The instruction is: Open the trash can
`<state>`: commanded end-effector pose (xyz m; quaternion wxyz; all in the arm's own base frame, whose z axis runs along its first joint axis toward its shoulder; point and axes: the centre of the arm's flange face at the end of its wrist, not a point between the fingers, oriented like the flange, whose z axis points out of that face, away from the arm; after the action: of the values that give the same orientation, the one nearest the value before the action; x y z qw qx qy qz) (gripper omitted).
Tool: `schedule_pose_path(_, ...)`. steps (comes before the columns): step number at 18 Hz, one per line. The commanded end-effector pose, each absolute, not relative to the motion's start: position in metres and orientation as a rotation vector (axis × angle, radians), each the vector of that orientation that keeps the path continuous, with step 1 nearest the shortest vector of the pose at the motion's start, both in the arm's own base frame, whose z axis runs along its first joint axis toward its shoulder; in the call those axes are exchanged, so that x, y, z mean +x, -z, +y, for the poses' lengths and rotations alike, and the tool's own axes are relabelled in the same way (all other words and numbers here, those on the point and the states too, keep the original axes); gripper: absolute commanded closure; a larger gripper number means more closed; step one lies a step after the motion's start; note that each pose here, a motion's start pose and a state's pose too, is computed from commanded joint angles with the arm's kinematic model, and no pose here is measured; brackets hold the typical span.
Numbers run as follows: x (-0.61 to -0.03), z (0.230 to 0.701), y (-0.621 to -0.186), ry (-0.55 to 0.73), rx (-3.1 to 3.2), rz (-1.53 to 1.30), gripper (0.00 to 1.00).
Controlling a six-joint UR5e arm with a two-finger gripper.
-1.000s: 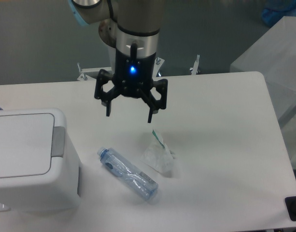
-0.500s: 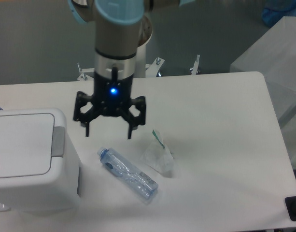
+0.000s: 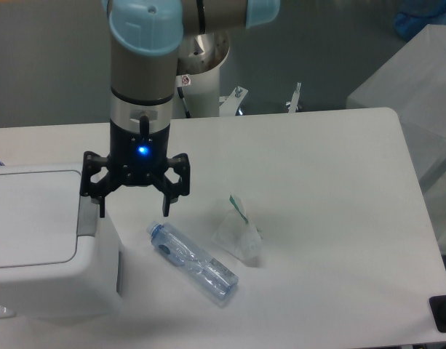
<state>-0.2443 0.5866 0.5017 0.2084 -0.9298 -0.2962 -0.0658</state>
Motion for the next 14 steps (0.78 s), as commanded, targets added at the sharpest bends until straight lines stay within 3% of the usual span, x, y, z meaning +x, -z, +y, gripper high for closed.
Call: schedule_pose_path(14,-0.2379,0.5888,-0.4987,0.195,-2.586,-0.851,0.00)
